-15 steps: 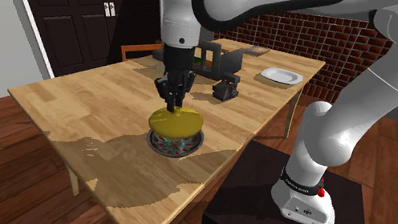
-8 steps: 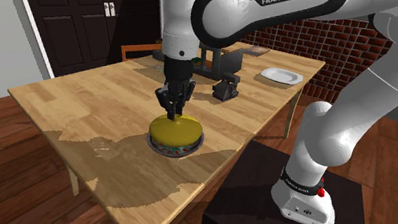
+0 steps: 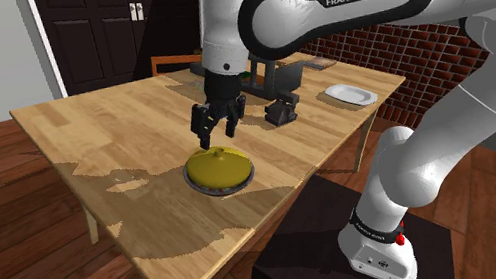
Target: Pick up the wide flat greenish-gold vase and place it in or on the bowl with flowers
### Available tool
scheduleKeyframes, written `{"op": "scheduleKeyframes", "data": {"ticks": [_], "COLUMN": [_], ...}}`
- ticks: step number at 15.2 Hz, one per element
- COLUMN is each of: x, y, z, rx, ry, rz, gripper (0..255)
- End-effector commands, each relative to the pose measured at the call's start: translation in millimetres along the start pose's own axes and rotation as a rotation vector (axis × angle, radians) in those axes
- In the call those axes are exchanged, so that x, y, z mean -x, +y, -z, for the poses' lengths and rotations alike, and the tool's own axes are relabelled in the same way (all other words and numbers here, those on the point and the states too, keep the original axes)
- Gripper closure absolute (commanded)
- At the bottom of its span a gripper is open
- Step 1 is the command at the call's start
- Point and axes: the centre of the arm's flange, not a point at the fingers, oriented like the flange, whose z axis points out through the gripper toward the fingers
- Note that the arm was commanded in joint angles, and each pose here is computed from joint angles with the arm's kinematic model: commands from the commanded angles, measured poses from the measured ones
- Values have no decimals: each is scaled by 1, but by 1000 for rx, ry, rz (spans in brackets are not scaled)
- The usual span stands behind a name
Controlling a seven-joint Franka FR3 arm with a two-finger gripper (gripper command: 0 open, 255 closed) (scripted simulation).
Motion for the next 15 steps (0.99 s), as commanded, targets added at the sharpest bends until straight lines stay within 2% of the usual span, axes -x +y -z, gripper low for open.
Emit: {"op": "scheduleKeyframes", "data": {"ticks": [1, 3, 7, 15], "x": [0, 0, 0, 0], "y": [0, 0, 0, 0], "z": [0, 0, 50, 50], "rx": [0, 0, 0, 0], "ry": [0, 0, 0, 0], "rz": [0, 0, 0, 0], "gripper": [0, 0, 0, 0]}}
